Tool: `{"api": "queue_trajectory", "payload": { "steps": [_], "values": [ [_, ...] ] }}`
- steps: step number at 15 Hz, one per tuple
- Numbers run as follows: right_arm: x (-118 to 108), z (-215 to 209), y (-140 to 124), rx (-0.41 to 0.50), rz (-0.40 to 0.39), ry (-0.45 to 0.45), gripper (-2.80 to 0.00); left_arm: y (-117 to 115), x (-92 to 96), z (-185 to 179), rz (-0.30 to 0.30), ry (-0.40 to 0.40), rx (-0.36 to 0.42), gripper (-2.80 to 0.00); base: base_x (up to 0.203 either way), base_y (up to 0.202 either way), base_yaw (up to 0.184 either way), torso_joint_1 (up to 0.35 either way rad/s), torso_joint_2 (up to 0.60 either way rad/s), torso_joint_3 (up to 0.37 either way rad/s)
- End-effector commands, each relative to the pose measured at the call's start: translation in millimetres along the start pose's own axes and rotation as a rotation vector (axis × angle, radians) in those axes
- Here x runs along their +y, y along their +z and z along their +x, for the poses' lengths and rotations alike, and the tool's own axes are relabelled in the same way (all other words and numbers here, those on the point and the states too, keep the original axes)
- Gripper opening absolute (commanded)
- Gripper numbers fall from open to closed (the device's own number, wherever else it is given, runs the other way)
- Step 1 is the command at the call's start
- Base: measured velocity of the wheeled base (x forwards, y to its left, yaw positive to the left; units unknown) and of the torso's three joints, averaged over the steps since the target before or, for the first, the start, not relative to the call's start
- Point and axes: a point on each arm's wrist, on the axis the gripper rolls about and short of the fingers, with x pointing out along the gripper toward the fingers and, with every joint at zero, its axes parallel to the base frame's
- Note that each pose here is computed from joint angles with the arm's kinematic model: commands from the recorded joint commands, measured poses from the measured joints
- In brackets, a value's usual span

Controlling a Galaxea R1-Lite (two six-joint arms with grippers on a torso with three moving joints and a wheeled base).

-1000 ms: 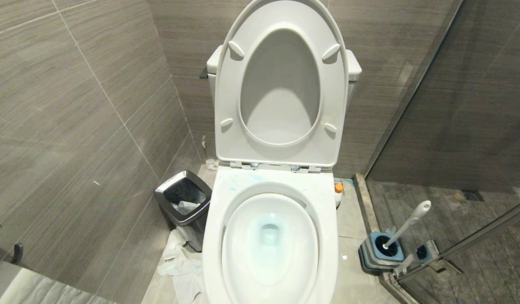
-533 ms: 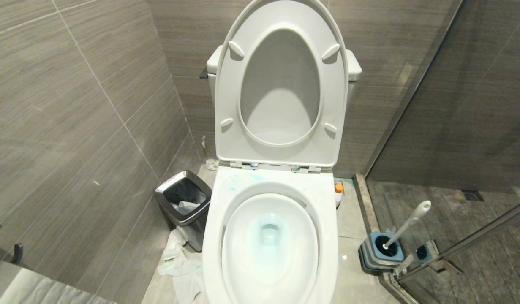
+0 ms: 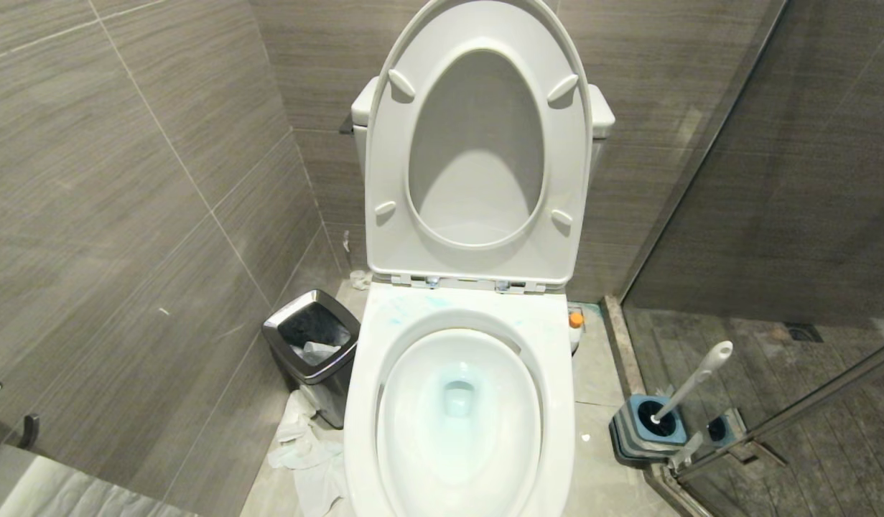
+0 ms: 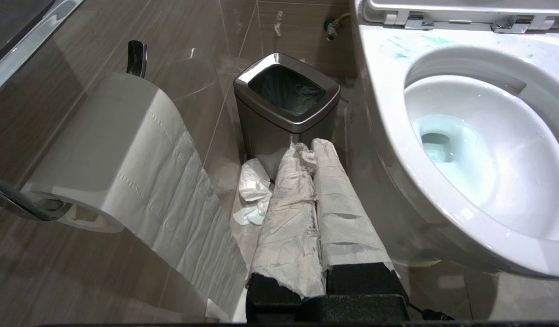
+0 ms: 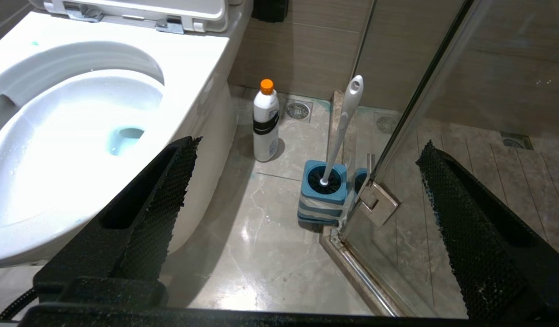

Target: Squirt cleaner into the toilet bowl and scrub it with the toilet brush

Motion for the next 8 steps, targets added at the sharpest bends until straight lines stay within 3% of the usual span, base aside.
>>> {"api": "queue_trajectory", "payload": {
  "steps": [1, 8],
  "values": [
    [0.0, 0.7, -3.0, 0.01, 0.0, 0.0, 0.0, -1.6, 0.0, 0.5, -0.001, 0.001, 0.007, -2.8, 0.0, 0.0, 0.0, 0.0, 0.0, 0.0],
    [0.0, 0.7, -3.0, 0.01, 0.0, 0.0, 0.0, -1.6, 0.0, 0.5, -0.001, 0.001, 0.007, -2.8, 0.0, 0.0, 0.0, 0.0, 0.0, 0.0]
  ]
}}
